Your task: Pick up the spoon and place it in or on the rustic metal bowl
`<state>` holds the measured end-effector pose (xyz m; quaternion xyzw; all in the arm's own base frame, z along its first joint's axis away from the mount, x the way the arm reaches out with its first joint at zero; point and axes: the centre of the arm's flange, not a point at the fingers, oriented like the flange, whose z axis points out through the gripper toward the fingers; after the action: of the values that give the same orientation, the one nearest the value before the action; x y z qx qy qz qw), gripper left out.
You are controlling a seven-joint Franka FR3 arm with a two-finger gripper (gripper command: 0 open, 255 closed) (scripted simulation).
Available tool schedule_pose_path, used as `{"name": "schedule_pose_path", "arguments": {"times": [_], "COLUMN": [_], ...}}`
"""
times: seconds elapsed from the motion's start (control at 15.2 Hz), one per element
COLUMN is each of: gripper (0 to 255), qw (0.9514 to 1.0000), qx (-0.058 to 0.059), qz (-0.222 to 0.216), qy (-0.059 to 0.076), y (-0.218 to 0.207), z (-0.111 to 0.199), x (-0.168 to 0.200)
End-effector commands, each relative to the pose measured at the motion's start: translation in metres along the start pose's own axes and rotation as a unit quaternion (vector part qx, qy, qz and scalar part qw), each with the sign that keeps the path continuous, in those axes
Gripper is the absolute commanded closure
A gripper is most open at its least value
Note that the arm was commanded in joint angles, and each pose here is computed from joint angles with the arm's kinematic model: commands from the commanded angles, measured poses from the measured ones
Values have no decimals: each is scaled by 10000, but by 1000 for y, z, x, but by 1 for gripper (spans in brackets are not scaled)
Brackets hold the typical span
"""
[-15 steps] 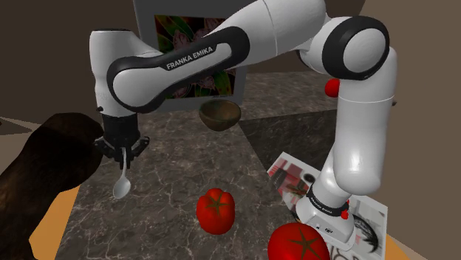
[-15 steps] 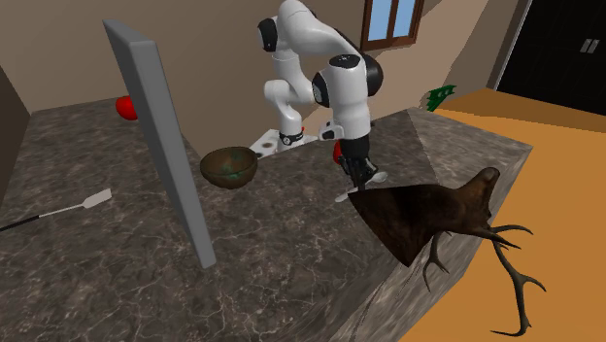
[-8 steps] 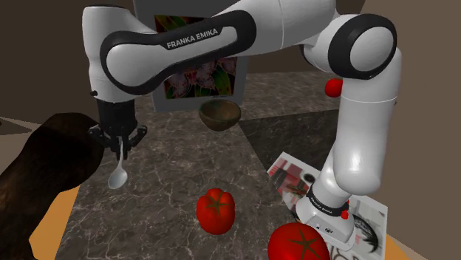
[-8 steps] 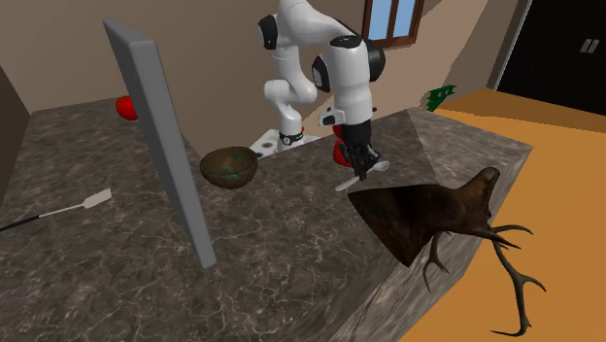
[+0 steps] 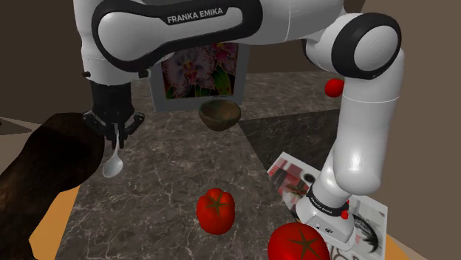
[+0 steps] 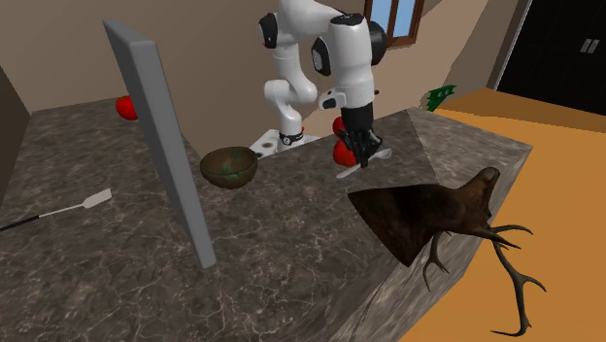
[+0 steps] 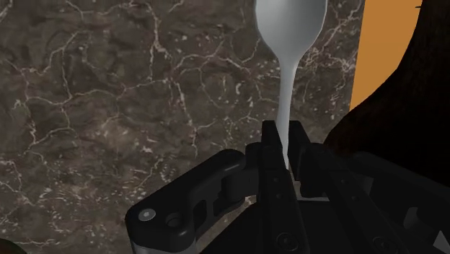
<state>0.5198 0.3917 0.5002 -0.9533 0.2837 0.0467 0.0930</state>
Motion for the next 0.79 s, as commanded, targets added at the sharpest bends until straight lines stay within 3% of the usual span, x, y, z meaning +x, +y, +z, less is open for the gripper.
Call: {"name": "schedule_pose_path", "arguments": {"times": [0.0,0.73], "gripper": [255,255], "qw": [10000,10000], "qx": [-2,-2], "qz": [0,0], "qy": [-1,-1], "y": [9,125], "z": [-7,-41], "x": [6,87]}}
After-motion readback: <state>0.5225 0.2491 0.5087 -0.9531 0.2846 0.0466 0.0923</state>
